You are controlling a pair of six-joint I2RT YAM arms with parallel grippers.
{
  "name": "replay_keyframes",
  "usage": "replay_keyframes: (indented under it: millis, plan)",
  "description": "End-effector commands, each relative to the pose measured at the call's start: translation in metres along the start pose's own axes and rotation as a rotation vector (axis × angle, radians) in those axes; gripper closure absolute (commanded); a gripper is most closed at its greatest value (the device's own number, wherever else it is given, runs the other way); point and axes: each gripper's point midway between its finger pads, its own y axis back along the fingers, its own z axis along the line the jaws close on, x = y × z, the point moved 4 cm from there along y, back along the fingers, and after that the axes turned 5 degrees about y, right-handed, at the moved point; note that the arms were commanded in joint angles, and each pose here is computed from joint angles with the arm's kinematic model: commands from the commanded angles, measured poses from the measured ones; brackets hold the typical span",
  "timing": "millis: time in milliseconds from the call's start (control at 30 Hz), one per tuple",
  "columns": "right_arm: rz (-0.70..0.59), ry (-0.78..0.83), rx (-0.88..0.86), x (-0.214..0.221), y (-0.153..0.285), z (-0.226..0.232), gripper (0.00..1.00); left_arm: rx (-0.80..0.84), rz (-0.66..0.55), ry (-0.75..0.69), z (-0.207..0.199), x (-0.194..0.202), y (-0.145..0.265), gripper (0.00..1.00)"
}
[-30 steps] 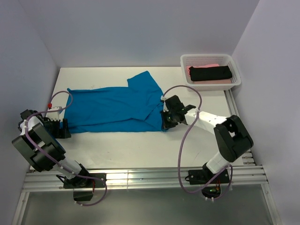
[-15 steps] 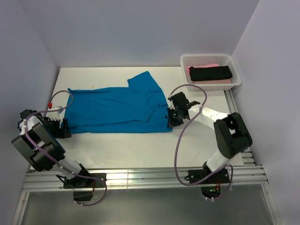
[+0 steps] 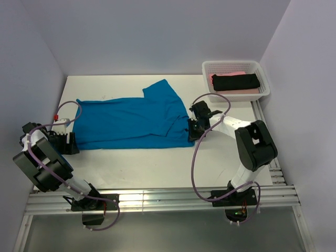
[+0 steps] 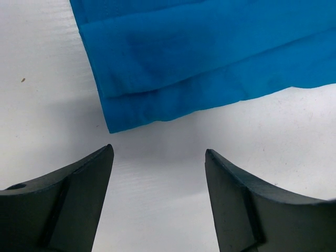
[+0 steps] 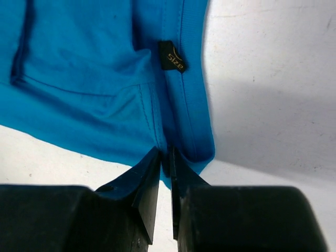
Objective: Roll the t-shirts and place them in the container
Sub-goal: Fold the tshirt
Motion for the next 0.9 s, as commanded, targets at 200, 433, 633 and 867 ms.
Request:
replay_keyframes:
  millis: [200,433,633,867]
  plan:
    - [-0.171,0.020,-0.017,-0.046,0.051,0.016,0.76,-0.007,-0.089,-0.002,0.011,-0.021,0.000,0.26]
    - [-0.244,0.039,-0.086,-0.061,0.083,0.035,0.75,-0.011,-0.128,0.051,0.021,-0.033,-0.001,0.26]
    - [-0.252,0.085,-0.189,-0.070,0.084,0.068,0.79,0.061,-0.114,0.071,0.021,-0.034,-0.012,0.43]
    - [-0.241,0.116,-0.349,-0.083,0.049,0.131,0.85,0.106,-0.072,0.093,0.021,-0.026,-0.026,0.65]
